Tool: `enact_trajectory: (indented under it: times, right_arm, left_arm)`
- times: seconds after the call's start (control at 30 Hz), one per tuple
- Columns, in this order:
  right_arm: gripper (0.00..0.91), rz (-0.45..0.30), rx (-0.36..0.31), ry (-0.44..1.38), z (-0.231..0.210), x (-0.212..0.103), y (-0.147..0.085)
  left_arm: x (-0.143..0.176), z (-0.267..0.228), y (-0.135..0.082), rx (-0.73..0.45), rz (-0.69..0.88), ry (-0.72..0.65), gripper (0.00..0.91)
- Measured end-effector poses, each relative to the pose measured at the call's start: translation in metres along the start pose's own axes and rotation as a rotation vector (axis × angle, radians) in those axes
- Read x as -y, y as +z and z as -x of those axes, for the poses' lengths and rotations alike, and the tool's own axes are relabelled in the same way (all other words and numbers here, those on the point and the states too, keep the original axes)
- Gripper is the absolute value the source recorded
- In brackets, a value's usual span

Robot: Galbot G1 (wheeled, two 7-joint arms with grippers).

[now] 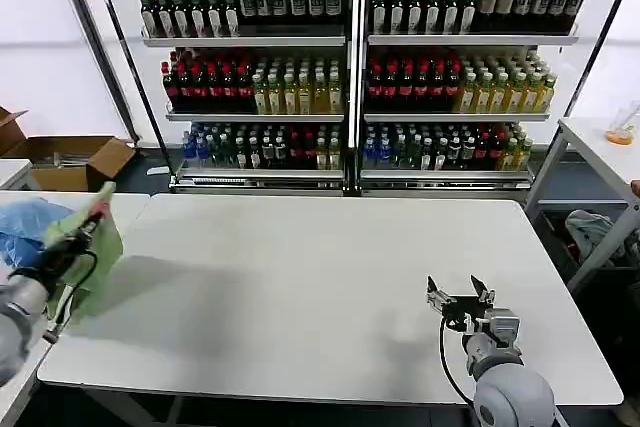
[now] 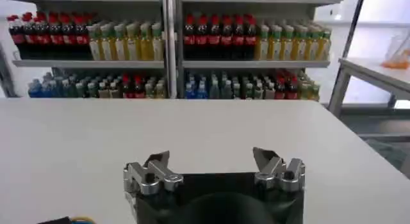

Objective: Fold and organize the clothes.

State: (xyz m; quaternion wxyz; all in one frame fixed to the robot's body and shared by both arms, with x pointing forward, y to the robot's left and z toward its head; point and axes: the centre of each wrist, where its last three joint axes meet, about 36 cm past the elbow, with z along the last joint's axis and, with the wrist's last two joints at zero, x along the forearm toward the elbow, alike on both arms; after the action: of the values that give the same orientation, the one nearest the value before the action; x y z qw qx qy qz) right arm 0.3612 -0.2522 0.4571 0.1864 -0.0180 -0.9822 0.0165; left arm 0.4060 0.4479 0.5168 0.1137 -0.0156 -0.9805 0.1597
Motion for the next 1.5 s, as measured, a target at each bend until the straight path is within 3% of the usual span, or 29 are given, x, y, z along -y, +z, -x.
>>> enact_trajectory:
  times: [0.33, 0.67, 0.7, 0.73, 0.97, 1.13, 1.33, 1.5]
  right_arm:
    - [0.907, -0.005, 0.002, 0.008, -0.008, 0.005, 0.002]
    - [0.907, -0.009, 0.004, 0.01, -0.011, 0.007, 0.002]
    - [0.907, -0.01, 0.004, 0.009, -0.011, 0.006, 0.001]
    - [0.907, -0.011, 0.005, 0.008, -0.011, 0.006, 0.001]
    - [0.907, -0.015, 0.012, -0.017, -0.005, 0.005, -0.003]
    - [0.907, -0.007, 0.024, -0.052, 0.003, 0.0, -0.007]
    - [0.907, 0.033, 0.028, -0.11, 0.021, -0.017, -0.014]
    - [0.907, 0.09, 0.018, -0.19, 0.043, -0.047, -0.024]
  left_arm:
    - [0.089, 0.047, 0.108, -0.174, 0.366, 0.111, 0.03]
    - [0.164, 0.076, 0.162, -0.225, 0.483, 0.248, 0.03]
    - [0.17, 0.079, 0.165, -0.225, 0.482, 0.258, 0.071]
    - [0.176, 0.082, 0.167, -0.225, 0.48, 0.266, 0.907]
    - [0.214, 0.107, 0.17, -0.172, 0.418, 0.317, 0.907]
    - [0.222, 0.114, 0.163, -0.111, 0.346, 0.339, 0.907]
    - [0.214, 0.107, 0.146, -0.015, 0.281, 0.31, 0.907]
    - [0.182, 0.096, 0.127, 0.051, 0.281, 0.217, 0.907]
